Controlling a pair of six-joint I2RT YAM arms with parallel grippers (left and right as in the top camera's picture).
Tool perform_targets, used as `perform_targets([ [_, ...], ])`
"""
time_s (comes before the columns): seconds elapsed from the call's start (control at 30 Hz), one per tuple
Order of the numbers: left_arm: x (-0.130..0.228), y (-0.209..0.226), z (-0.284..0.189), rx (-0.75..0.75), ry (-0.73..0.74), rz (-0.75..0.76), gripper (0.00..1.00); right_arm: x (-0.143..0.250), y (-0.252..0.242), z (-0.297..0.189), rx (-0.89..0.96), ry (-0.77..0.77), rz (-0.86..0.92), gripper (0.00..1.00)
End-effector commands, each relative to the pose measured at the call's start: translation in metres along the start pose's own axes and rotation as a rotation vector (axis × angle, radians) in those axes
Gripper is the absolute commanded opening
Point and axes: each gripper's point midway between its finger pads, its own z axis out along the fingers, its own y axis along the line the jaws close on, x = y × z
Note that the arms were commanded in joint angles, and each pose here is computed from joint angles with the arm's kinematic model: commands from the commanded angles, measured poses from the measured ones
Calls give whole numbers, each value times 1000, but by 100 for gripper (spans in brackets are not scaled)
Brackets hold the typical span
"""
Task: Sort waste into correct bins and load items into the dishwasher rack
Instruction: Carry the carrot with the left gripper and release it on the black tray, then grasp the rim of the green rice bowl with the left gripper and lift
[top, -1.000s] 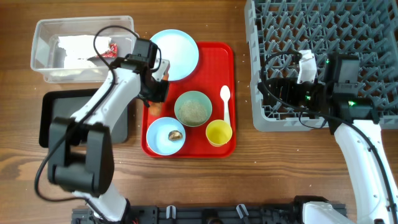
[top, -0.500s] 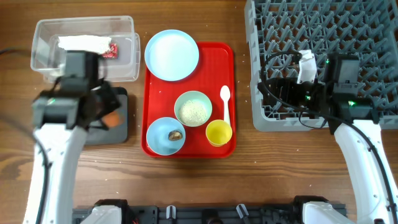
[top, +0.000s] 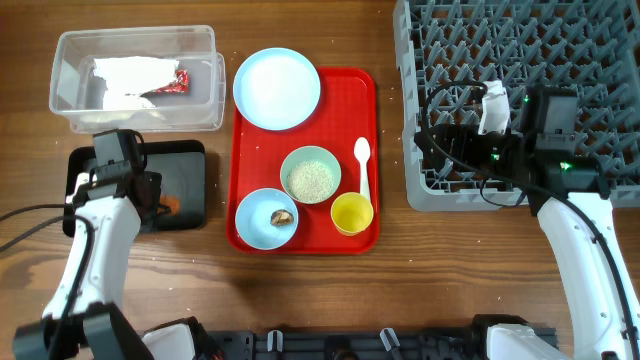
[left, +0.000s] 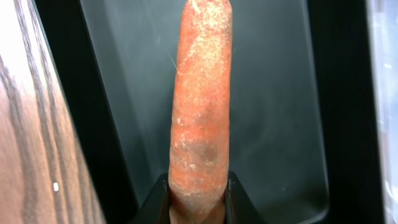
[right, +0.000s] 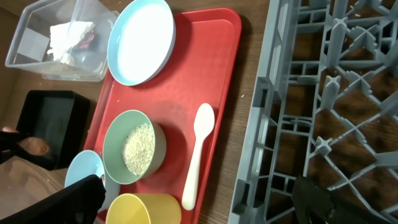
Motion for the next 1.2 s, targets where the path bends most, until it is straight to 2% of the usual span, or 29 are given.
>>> perform_targets([
  [0.0,-3,6,14,-49,-18,-96,17,-3,0,0,5,2,11,100],
  [0.1,-2,4,20,-52,-17,-93,64,-2,0,0,9,3,11,100],
  [0.13,-2,4,20,-52,-17,-89,72,-3,0,0,8,3,11,100],
  [0.2,-2,2,18,-41,-10,-89,82,-3,0,0,8,3,11,100],
  [0.33,-1,-13,1,49,23,-92,85,-2,0,0,9,3,11,100],
  [0.43,-3,-49,-39,262,49,63,93,-3,0,0,8,2,11,100],
  [0.47,-1,-65,-58,373,66,151,99,-3,0,0,8,1,9,100],
  [0.57,30,-108,-125,762,139,465,100,-6,0,0,8,-9,3,100],
  [0.6,38,-113,-140,832,147,521,100,-7,0,0,7,-15,1,100],
  [0.63,64,-116,-165,919,143,659,99,-9,1,0,6,-24,-3,100],
  [0.77,113,-119,-172,944,187,839,98,-10,1,0,6,-25,-4,100],
  [1.0,201,-125,-161,845,263,1199,97,-10,1,0,2,-24,-3,100],
  [1.17,230,-142,-173,670,261,1484,95,-10,1,0,2,-24,-2,100],
])
